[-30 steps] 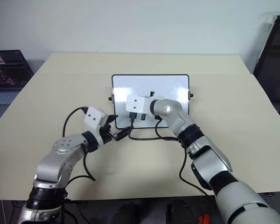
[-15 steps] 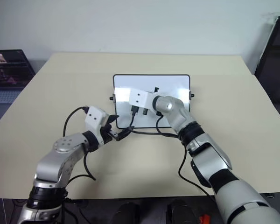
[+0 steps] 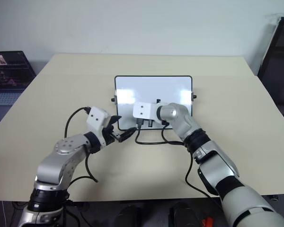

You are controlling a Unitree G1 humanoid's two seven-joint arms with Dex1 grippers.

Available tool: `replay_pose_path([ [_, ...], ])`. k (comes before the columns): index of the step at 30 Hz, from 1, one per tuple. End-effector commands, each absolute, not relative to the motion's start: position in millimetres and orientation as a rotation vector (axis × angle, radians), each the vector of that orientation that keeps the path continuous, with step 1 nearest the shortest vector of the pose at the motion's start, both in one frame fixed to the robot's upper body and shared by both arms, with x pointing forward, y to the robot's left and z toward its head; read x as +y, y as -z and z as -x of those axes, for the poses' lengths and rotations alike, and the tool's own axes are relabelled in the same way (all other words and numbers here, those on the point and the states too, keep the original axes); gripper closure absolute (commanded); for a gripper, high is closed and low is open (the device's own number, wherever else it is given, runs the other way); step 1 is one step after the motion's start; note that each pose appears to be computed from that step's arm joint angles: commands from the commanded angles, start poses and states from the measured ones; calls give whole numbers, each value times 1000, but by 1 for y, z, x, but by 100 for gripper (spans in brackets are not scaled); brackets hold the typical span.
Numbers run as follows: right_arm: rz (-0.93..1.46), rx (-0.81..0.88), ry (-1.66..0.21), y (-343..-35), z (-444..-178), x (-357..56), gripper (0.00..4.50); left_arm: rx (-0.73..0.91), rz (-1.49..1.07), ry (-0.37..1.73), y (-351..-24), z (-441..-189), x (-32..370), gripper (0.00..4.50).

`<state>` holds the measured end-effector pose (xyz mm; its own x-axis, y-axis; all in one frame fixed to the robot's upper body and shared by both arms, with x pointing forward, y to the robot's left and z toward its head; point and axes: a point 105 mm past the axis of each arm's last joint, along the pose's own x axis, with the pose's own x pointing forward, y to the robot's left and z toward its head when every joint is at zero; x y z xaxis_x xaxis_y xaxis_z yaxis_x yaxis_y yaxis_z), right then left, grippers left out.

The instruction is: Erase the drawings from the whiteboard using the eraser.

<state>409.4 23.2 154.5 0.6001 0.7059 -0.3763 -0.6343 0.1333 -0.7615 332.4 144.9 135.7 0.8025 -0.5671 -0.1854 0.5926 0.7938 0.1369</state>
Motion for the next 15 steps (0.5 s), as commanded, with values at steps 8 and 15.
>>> replay_pose_path([
  [8,568,-132,-826,-208,-394,-21,330,24,-184,667,-161,-332,135,0],
  [15,390,-3,-572,-190,-355,-111,330,-20,-231,798,-171,-329,114,0],
])
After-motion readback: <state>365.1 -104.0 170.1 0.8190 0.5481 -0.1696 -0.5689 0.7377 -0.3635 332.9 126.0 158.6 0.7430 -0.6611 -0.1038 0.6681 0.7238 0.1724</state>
